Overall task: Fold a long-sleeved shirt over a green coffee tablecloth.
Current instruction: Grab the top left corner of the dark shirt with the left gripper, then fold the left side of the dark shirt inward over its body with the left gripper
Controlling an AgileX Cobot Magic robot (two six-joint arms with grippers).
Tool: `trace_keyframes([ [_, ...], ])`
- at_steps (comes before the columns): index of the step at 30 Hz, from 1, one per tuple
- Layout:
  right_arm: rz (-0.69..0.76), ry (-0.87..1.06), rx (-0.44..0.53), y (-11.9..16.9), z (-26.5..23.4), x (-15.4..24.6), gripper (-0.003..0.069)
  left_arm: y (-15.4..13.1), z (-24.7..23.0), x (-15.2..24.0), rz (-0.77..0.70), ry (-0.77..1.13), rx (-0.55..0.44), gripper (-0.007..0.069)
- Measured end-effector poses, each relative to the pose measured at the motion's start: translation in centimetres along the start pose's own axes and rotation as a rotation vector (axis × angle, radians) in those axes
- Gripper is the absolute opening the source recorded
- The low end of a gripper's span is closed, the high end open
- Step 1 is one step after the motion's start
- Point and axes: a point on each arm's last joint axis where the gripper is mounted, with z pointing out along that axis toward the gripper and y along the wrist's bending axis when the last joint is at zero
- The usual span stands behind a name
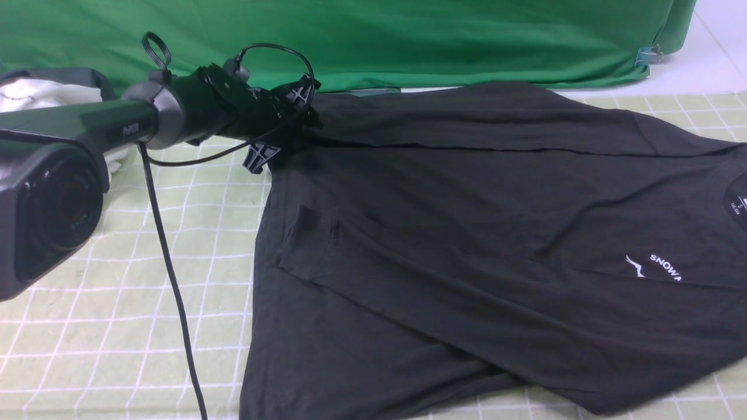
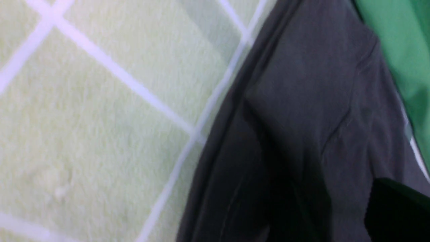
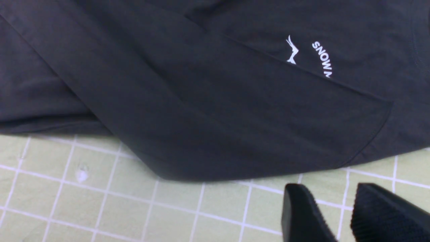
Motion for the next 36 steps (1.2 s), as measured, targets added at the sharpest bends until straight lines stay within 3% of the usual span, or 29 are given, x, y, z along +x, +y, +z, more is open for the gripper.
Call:
trace_keyframes([
  [8, 0.0, -0.006, 0.001, 0.0, 0.0, -0.1, 0.0237, 0.0, 0.2, -0.3, -0.007, -0.042, 0.011, 0.0379],
  [17, 0.0, -0.034, 0.005, 0.0, 0.0, -0.3, 0.0237, 0.5, 0.8, -0.6, -0.014, -0.09, 0.016, 0.0337],
  [23, 0.0, -0.036, 0.005, 0.0, 0.0, -0.3, 0.0237, 0.8, 1.2, -0.8, -0.076, -0.131, 0.026, 0.023],
  [28, 0.002, -0.036, 0.005, 0.0, 0.0, -0.3, 0.0237, 0.8, 1.1, -0.8, -0.034, -0.125, 0.02, 0.0039],
  [33, 0.003, -0.037, 0.005, 0.0, 0.0, -0.3, 0.0237, -1.1, -0.9, -1.1, 0.059, -0.095, 0.035, 0.002],
  [36, 0.003, -0.052, 0.007, -0.1, 0.0, -0.5, 0.0237, -4.1, -4.4, -1.8, 0.089, -0.089, 0.089, 0.002],
])
